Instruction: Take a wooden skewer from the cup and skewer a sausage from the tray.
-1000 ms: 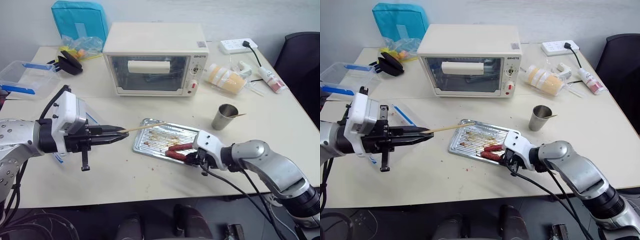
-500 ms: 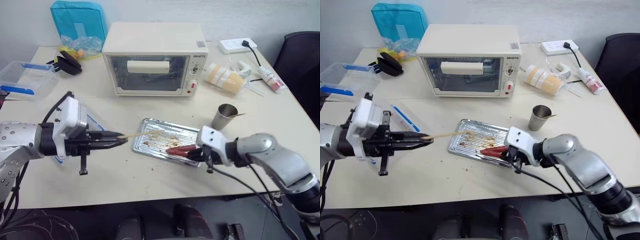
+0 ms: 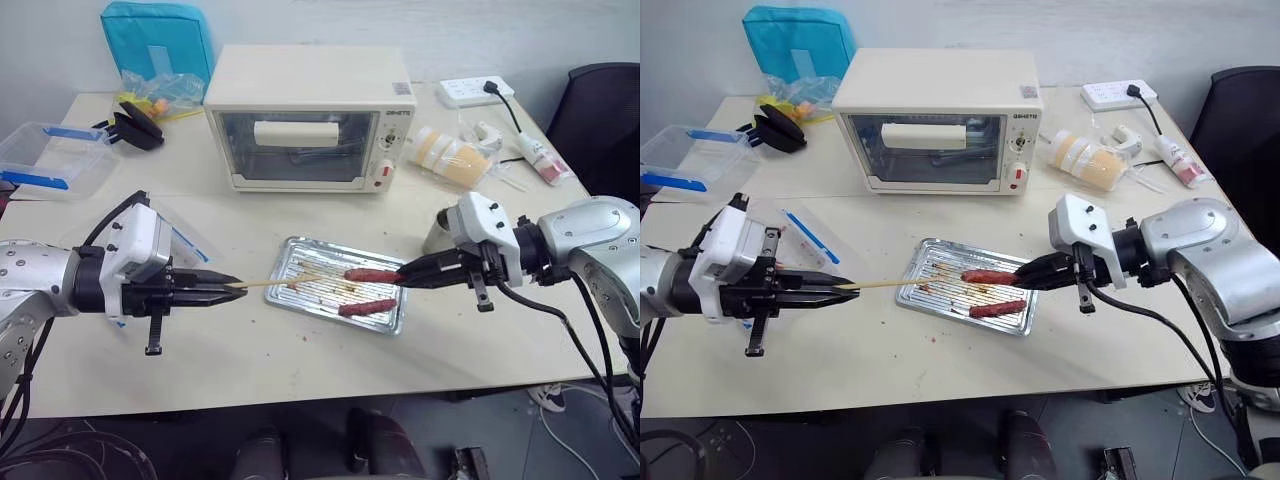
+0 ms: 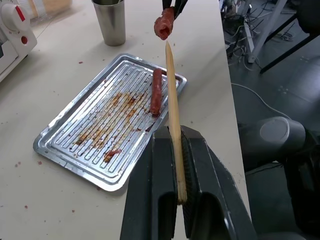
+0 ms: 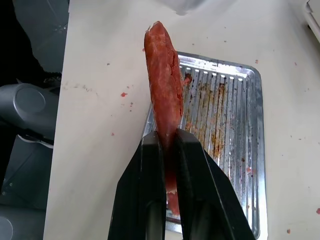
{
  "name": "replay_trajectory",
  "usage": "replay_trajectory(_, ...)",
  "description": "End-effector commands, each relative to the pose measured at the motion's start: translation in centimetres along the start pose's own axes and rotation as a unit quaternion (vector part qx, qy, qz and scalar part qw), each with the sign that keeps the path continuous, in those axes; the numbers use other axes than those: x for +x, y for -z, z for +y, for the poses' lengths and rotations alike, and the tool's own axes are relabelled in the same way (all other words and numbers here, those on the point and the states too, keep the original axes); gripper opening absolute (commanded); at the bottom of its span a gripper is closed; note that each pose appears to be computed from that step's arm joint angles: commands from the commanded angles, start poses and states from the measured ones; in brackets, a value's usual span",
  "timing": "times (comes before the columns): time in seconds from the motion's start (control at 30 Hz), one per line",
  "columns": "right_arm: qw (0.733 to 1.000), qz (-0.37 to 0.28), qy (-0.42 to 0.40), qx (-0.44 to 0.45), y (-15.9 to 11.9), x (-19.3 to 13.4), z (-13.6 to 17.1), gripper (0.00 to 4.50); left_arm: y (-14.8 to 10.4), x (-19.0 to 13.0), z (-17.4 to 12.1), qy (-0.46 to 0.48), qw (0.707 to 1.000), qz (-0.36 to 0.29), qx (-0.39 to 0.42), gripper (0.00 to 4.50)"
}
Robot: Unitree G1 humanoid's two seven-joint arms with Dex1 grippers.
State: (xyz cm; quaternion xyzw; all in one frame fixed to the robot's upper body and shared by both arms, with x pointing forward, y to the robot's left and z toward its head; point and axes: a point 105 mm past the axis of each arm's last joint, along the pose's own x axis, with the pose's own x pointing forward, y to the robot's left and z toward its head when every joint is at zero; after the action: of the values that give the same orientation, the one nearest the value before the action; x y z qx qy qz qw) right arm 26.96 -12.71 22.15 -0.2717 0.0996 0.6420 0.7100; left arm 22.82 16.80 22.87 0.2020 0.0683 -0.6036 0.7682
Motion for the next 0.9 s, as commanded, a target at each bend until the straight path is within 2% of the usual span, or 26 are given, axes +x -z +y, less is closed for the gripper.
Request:
replay_trajectory(0.03,1.000,-0.016,0.002,-0.026,-1.6,-0.3,0.3,0.00,-0.5,-0.1,0.1,-0.005,1.000,-0.003,0.016,0.00)
replay_trajectory(0.37,0.999,-0.032,0.001,-0.029,-2.7,0.8,0.4,0.00,-0.9,0.6,0.4,-0.003,1.000,-0.011,0.026,0.00)
replay_trajectory(0.9,1.000,-0.017,0.011,-0.020,-1.4,1.2,0.2,0.00,-1.1,-0.1,0.4,-0.003,1.000,-0.002,0.031,0.00)
